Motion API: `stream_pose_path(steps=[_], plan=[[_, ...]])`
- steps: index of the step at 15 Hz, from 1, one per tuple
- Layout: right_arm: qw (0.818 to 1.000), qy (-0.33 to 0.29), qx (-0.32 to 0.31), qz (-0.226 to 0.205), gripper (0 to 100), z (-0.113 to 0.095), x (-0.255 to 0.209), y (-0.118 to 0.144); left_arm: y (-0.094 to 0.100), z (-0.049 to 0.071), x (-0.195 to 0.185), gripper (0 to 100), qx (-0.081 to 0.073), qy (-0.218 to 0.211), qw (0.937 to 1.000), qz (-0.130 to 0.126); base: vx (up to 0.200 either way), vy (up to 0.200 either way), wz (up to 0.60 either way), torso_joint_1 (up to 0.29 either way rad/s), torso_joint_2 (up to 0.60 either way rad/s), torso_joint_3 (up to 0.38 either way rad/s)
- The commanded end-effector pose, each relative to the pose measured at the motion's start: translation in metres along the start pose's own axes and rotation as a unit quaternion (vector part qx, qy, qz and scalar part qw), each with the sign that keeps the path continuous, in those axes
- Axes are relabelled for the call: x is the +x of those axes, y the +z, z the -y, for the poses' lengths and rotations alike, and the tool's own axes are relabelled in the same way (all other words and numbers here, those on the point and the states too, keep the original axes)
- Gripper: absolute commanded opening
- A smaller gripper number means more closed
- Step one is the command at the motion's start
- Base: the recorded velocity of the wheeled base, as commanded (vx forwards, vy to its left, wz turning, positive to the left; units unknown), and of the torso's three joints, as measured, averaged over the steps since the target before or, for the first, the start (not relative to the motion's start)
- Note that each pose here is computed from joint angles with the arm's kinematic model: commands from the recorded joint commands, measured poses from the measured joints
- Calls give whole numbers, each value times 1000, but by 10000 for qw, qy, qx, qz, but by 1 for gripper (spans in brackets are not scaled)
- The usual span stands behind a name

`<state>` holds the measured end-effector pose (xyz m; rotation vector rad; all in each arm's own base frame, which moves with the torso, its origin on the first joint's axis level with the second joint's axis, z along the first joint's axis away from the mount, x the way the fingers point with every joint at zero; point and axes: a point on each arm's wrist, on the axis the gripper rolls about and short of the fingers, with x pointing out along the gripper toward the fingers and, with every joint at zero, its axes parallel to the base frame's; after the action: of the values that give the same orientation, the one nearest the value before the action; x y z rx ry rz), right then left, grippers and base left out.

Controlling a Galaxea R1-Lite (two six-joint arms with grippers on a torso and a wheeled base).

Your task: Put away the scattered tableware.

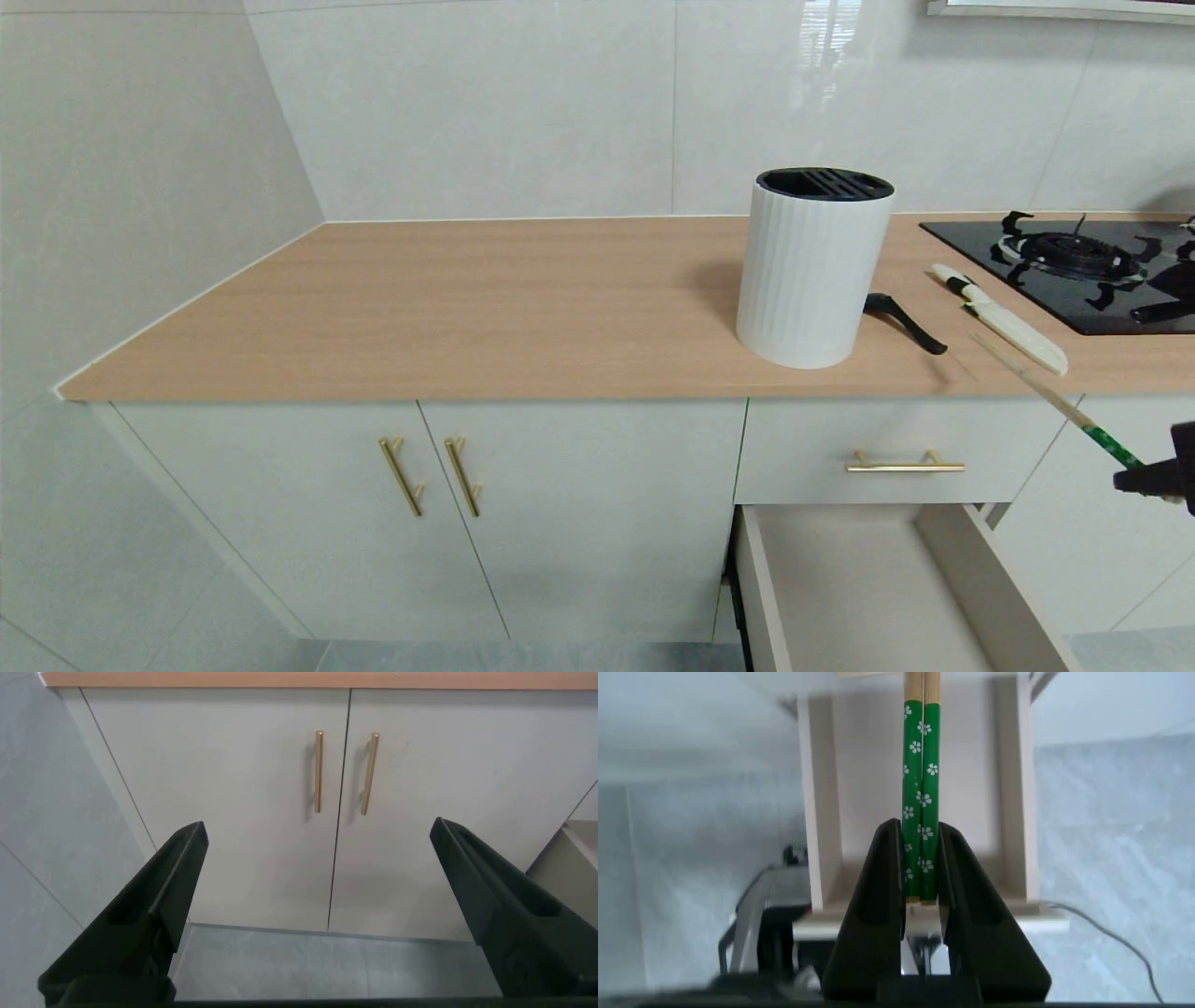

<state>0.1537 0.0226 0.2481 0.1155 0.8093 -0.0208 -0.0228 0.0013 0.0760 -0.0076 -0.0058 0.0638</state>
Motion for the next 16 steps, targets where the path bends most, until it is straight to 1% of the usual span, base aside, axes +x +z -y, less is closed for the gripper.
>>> stream_pose_path(steps=[1,3,4,8,13,16], plan=[[9998,91,-13,164,0,5,-16,-20,0,0,0,100,-1,11,10000,-5,0,0,0,0,0,0],[9998,94,-4,179,0,4,-11,-18,0,0,0,100,-1,11,10000,-5,0,0,0,0,0,0],[9999,92,-30,86,0,4,-5,-19,0,0,0,100,-1,11,10000,-5,0,0,0,0,0,0],[9993,274,-256,0,0,-4,3,-27,0,0,0,100,-1,11,10000,-5,0,0,0,0,0,0],[9992,301,-263,34,0,-5,5,-27,0,0,0,100,-1,11,10000,-5,0,0,0,0,0,0],[9992,299,-263,-14,0,-5,8,-27,0,0,0,100,-1,11,10000,-5,0,0,0,-98,258,159]])
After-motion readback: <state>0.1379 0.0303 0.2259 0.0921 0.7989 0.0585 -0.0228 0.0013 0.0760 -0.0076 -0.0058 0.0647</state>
